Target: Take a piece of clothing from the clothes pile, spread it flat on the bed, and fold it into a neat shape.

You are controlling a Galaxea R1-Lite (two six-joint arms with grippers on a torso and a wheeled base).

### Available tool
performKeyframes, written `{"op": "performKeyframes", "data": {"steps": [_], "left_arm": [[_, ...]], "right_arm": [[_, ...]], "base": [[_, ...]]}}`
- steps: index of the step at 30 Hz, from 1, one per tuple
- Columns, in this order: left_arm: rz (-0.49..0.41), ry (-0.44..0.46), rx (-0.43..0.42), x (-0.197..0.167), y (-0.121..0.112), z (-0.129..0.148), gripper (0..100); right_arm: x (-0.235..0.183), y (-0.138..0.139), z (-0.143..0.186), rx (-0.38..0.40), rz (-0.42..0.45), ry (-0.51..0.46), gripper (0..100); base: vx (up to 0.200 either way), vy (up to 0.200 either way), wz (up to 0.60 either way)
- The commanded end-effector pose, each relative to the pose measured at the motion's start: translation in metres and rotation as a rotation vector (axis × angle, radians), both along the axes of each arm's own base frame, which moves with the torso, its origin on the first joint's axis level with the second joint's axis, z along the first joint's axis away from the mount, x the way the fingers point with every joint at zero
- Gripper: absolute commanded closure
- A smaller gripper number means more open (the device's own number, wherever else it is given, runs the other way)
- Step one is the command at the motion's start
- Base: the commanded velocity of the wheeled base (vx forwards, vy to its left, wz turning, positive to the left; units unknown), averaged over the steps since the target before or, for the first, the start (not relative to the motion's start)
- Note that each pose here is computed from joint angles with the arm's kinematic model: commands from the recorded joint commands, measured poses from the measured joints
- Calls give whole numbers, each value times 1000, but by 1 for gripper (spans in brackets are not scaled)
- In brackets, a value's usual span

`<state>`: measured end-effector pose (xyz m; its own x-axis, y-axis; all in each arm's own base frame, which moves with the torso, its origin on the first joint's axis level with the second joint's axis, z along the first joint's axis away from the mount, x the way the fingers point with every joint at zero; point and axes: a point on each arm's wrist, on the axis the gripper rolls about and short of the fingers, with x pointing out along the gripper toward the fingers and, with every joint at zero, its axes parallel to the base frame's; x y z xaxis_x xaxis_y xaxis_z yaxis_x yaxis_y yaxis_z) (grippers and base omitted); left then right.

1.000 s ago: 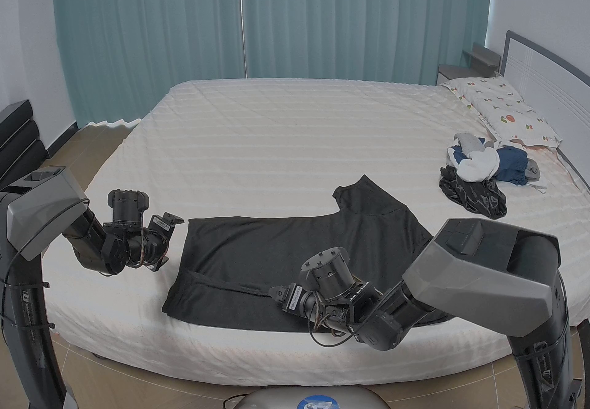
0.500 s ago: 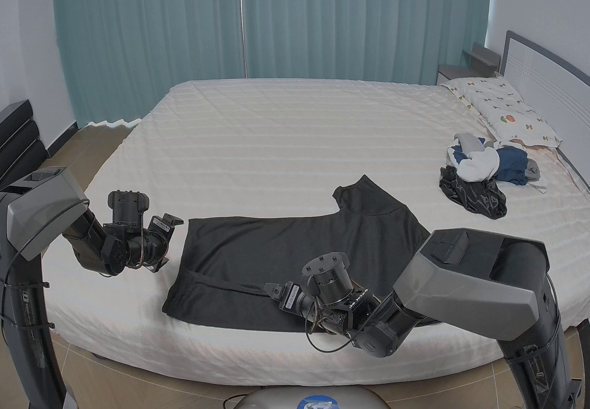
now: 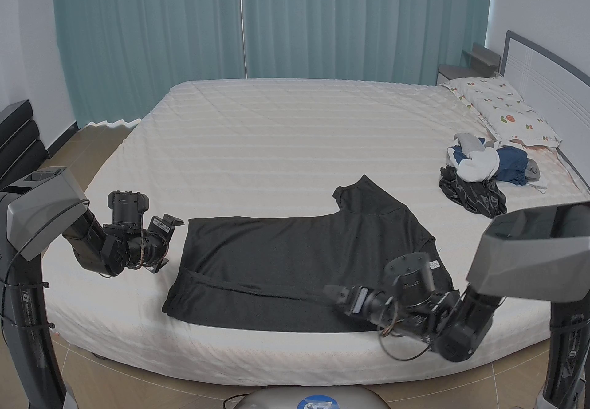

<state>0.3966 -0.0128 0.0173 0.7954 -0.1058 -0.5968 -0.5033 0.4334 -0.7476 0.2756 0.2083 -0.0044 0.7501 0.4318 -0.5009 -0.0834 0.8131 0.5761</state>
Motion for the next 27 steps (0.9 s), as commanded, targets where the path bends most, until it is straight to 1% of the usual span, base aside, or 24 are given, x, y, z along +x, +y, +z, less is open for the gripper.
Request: {"op": "performKeyframes", "data": {"steps": [1, 3, 6, 10, 13, 14, 15, 16, 20, 21, 22, 23, 27], "left_arm": [[0, -2, 0, 0, 0, 1, 0], [0, -1, 0, -1, 0, 1, 0], [-2, -1, 0, -1, -1, 1, 0], [-2, -1, 0, -1, -1, 1, 0], [-8, 3, 4, -1, -1, 1, 0], [-8, 3, 4, -1, -1, 1, 0], [-13, 7, 10, -1, -1, 1, 0], [-14, 10, 11, -2, -1, 1, 0], [-15, 10, 12, -2, -1, 1, 0], [-15, 11, 12, -2, -1, 0, 0], [-15, 11, 12, -2, -1, 0, 0], [-16, 11, 14, -2, -1, 0, 0], [-24, 15, 16, -3, -4, -1, 0]], "right_arm": [[6, -81, 36, 41, -113, -59, 0], [13, -95, 34, 34, -135, -54, 0], [24, -119, 29, 35, -190, -39, 0], [28, -137, 19, 32, -183, -8, 0], [29, -151, 6, -7, -169, 22, 0], [29, -151, 6, -7, -169, 22, 0], [28, -162, -3, -30, -175, 46, 0], [28, -166, -6, -30, -176, 55, 0], [26, -176, -18, -4, -147, 98, 0], [26, -180, -21, -7, -129, 100, 0], [26, -180, -21, -7, -129, 100, 0], [26, -183, -24, -19, -101, 99, 0], [28, -182, -33, -23, -72, 108, 0]], "base": [[0, 0, 0], [0, 0, 0], [0, 0, 0], [0, 0, 0], [0, 0, 0], [0, 0, 0], [0, 0, 0], [0, 0, 0], [0, 0, 0], [0, 0, 0], [0, 0, 0], [0, 0, 0], [0, 0, 0]]}}
